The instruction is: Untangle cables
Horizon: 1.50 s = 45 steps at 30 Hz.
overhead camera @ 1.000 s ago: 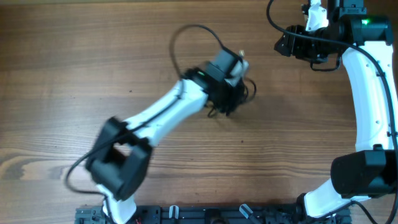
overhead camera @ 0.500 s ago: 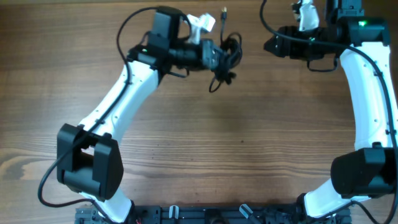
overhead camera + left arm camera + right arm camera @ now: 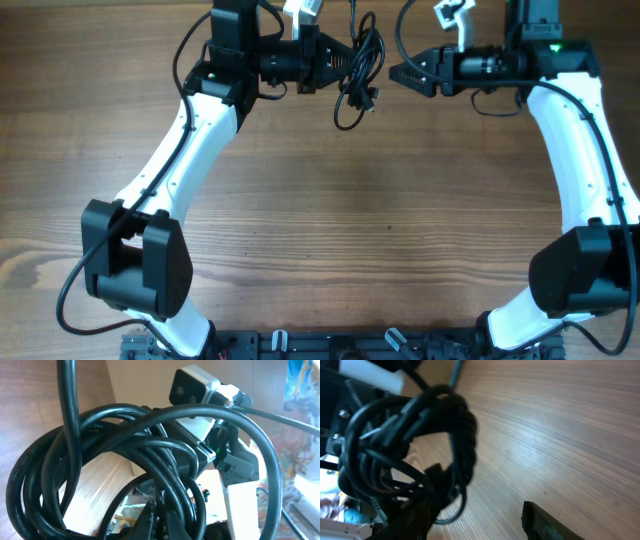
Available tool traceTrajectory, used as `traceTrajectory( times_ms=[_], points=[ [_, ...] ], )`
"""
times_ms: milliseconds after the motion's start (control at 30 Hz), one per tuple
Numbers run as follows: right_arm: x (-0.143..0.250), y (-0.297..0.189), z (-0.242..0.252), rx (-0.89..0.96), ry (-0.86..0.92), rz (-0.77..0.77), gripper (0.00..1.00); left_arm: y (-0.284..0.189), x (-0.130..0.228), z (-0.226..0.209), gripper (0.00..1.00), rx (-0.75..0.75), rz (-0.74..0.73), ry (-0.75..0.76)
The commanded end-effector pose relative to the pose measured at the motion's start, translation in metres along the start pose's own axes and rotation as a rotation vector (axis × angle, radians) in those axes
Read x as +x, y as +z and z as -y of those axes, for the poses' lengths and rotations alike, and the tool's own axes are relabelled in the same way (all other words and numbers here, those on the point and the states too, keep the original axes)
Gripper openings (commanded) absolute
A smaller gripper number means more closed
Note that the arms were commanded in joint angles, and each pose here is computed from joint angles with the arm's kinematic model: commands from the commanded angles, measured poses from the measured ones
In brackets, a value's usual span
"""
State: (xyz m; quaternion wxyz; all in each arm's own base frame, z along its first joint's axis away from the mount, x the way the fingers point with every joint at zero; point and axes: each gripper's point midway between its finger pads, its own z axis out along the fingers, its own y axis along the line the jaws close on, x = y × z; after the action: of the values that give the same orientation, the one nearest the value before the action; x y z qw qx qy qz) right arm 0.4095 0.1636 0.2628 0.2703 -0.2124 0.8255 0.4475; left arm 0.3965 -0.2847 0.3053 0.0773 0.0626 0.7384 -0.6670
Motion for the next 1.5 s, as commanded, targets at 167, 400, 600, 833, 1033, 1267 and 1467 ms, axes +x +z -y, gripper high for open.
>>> traceTrajectory(
  times_ms=[167,400,600,833,1033,1267,1467],
  points=[
    [-0.002,0.009,-0.018,-0.115,-0.036,0.007,0.61,-0.001,0.006,0.015,0.04,0.029,-0.035,-0.04],
    [-0.006,0.024,-0.024,-0.102,-0.043,0.0,0.54,-0.001,0.006,0.015,0.04,0.028,-0.037,-0.1],
    [-0.01,0.052,-0.005,0.098,-0.014,-0.008,0.41,-0.001,0.007,0.015,0.04,0.03,-0.042,-0.122],
    [-0.01,0.031,0.043,0.377,0.152,0.028,0.04,-0.002,0.001,0.012,0.04,0.017,-0.012,-0.075],
    [-0.018,-0.026,0.063,0.595,0.232,0.121,0.04,-0.003,-0.006,-0.022,0.04,-0.11,0.08,-0.089],
    [-0.013,-0.094,0.061,0.895,0.273,0.211,0.04,-0.007,-0.002,-0.046,0.04,-0.203,0.099,-0.121],
    [0.007,-0.152,0.073,1.217,0.368,0.268,0.04,-0.007,-0.002,-0.046,0.04,-0.202,0.099,-0.122]
  ],
)
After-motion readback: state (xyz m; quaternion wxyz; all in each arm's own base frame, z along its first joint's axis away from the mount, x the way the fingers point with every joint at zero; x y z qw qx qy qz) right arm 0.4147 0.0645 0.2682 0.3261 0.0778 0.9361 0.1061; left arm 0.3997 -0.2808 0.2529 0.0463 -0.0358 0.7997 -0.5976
